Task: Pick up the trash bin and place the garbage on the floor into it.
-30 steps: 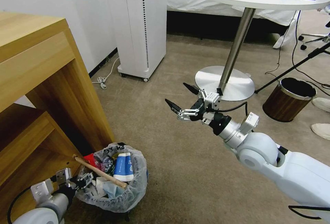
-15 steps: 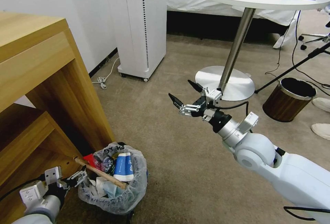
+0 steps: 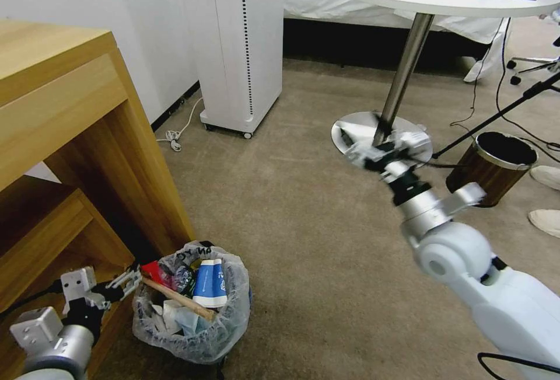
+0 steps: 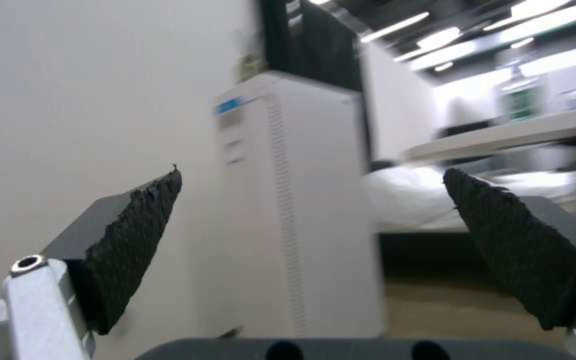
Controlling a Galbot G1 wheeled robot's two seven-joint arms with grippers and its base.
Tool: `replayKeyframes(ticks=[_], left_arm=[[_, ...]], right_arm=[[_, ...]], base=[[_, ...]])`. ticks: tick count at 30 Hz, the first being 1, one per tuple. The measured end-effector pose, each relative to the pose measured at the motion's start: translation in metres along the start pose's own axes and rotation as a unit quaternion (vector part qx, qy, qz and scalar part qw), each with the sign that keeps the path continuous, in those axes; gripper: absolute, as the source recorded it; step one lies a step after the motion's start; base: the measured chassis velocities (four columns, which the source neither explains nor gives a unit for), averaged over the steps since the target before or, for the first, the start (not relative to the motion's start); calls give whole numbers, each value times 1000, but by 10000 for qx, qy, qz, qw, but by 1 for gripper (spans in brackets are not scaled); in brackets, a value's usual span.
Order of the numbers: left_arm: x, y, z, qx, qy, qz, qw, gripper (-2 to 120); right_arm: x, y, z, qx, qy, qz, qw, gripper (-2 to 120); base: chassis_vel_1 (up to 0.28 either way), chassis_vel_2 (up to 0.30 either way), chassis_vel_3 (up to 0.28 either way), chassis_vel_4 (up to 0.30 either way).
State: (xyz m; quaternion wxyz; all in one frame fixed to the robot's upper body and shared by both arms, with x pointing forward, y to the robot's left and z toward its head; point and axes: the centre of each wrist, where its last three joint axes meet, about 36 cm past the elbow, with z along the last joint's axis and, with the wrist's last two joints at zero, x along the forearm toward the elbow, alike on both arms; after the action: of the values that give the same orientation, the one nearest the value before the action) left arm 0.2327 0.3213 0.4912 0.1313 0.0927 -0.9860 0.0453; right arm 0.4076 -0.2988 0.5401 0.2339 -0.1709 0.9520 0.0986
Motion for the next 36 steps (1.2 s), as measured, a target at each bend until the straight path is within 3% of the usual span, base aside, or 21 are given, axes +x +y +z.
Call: replayKeyframes(ticks=[2,7,9,14,21,36], left_arm=[[-1,-5,-2,-42,-283,89,9996,100],[-4,-8,-4,-39,-369,150,9992,100],[-8,-8,0,-88,-413,146,9990,100],[-11,-8,4,-115,-479,143,9987,100],[-24,2,12,-270,-577,247,9977,100],[-32,11,21,-433,-384,392,9976,100]], right_arm=[[23,-14,-6,260,-70,610,9978,100],[49,-19,-1,428,123,1174,9921,100],[72,-25,12,848,406,1693,9811,100],[87,-22,25,950,519,1966,9745,100],[96,0,53,536,665,2397,9671,100],[103,22,86,298,943,2486,9635,100]], base=[[0,0,0,0],[0,0,0,0],[0,0,0,0],[0,0,0,0],[0,0,0,0],[0,0,0,0]])
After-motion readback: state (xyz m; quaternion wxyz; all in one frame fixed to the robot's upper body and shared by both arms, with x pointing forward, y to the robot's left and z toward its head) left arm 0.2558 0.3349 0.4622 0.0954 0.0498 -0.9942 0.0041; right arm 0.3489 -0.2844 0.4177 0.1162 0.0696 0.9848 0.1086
